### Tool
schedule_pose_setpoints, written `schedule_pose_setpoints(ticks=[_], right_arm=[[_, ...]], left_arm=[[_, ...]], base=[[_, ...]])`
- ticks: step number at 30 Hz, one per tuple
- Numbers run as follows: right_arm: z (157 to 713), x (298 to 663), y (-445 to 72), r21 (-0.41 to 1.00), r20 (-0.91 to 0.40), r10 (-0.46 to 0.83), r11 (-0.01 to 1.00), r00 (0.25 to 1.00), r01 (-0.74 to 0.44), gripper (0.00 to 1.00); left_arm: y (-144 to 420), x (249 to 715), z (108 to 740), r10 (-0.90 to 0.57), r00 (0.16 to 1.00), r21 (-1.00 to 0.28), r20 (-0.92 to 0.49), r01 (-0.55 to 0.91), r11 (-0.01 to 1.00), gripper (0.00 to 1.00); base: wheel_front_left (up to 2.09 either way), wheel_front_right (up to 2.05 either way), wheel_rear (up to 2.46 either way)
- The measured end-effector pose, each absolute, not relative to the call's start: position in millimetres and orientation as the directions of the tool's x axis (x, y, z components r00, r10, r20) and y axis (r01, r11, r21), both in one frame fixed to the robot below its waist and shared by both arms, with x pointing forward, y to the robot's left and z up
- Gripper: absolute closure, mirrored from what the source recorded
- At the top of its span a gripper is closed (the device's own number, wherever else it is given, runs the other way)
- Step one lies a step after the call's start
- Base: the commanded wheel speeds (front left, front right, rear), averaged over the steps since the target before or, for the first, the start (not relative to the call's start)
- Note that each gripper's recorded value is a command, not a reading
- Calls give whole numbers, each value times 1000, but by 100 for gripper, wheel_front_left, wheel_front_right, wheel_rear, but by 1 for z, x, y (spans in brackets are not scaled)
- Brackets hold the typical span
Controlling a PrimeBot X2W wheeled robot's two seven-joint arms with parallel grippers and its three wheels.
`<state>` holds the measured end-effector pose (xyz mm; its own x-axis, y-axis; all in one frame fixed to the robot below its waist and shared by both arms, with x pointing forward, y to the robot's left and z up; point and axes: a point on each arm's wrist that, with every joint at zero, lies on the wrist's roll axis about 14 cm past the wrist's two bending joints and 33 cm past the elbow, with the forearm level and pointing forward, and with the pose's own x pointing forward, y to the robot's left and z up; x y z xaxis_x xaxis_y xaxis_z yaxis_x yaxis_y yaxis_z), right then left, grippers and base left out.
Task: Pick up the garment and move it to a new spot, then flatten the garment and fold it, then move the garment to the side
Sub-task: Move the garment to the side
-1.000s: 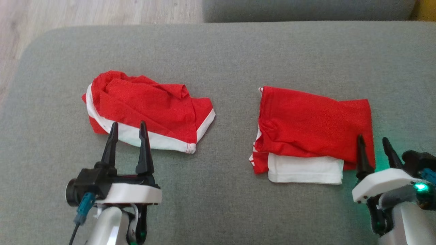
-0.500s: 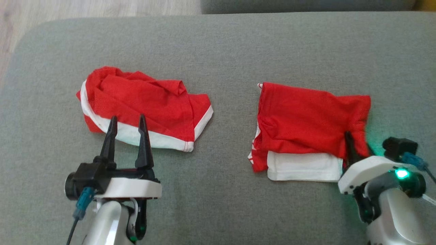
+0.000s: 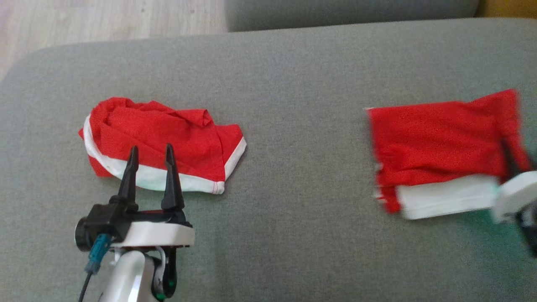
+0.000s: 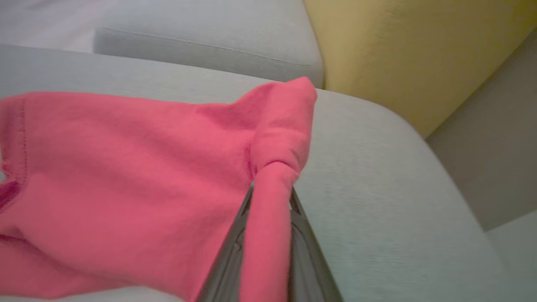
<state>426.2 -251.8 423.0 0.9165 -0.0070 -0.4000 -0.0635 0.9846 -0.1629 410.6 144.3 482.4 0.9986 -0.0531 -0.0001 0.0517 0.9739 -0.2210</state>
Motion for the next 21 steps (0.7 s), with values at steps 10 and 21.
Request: schedule_pose_setpoints(ticks=[10,21], right_arm=[[453,442,-389,-476,-405,-274,878,872,54,100],[445,455,-410,-504,-407,-335,858,850,97,100]], left_arm=[[145,428,465,-58,998,-226,-38,48,973,0],[152,438,461,-41,998,-216,-40,31,976,0]], base=[[0,0,0],[0,0,0]])
